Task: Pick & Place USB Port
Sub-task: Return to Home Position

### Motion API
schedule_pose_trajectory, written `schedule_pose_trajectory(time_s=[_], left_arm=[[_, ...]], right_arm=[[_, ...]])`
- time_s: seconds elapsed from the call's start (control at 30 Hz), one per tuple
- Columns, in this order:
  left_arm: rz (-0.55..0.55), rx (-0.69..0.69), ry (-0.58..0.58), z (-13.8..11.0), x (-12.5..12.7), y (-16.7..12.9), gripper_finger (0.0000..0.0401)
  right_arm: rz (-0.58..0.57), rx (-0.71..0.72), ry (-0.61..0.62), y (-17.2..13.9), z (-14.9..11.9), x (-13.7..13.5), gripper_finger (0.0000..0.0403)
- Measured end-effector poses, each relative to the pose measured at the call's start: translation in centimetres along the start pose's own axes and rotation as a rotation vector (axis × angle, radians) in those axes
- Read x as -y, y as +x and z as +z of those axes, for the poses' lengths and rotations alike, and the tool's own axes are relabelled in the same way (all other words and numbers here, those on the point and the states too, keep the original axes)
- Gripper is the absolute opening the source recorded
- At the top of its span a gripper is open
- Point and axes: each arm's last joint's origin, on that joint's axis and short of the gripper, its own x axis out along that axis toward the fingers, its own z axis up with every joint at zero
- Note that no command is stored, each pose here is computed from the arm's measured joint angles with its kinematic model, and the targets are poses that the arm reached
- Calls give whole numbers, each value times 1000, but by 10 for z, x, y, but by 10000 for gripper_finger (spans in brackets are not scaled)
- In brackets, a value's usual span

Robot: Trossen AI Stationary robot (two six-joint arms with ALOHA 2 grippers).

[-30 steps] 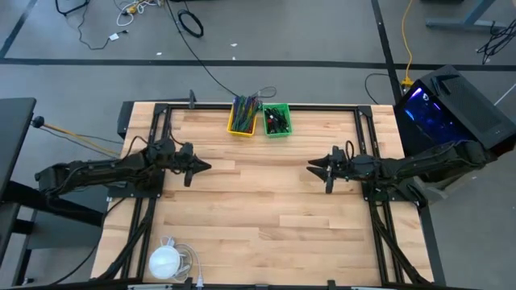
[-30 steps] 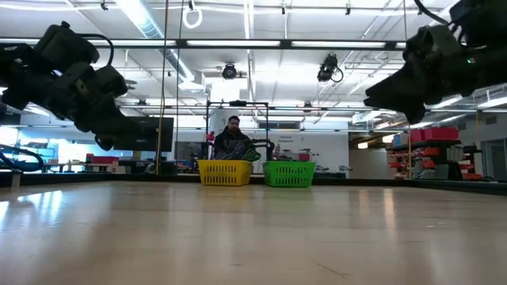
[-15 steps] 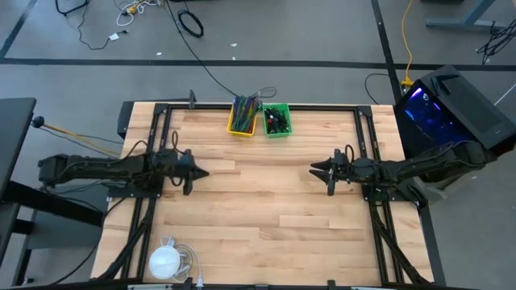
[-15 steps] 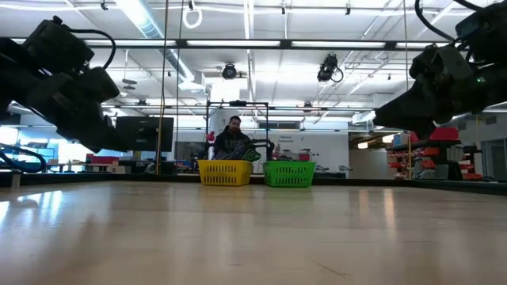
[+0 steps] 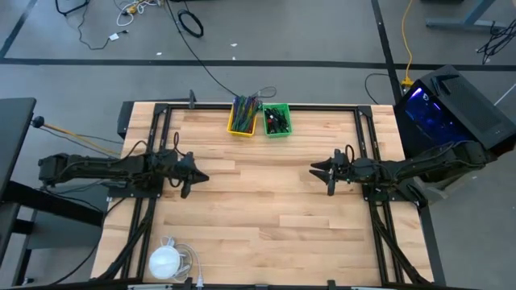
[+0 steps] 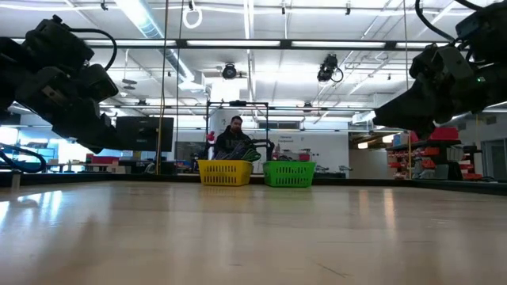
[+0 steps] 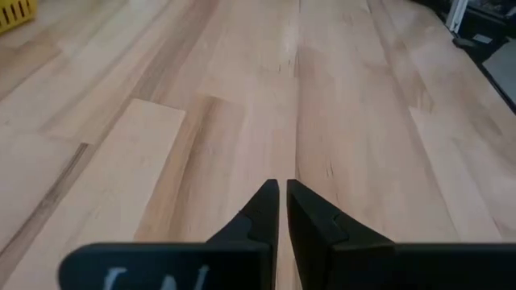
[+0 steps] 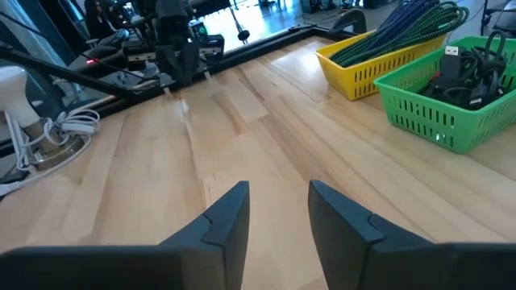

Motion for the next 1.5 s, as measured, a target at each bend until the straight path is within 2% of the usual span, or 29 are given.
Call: schedule_pose_trajectory(time_s=[0.17, 0.27, 0.57, 0.73, 0.9, 1.13, 1.33, 1.5], left_arm=[[-10, 61, 19, 4, 3, -4, 30], [-41, 146, 40, 10, 8, -10, 30], [-266, 456, 127, 24, 31, -40, 30], [-401, 547, 154, 29, 43, -49, 30], [-486, 555, 167, 28, 51, -52, 30], [-487, 526, 168, 26, 51, -50, 30], [-488, 529, 168, 26, 51, -50, 30], [-485, 531, 168, 26, 50, -50, 30]], right_arm=[[3, 11, 3, -1, 1, 0, 131], [13, 34, 11, -4, 5, 0, 131], [111, 298, 97, -28, 32, -3, 131], [167, 413, 136, -41, 42, -4, 131], [253, 523, 181, -57, 50, -6, 131], [312, 645, 230, -70, 59, -6, 131], [319, 661, 234, -71, 60, -5, 131], [267, 662, 224, -69, 60, -2, 131]])
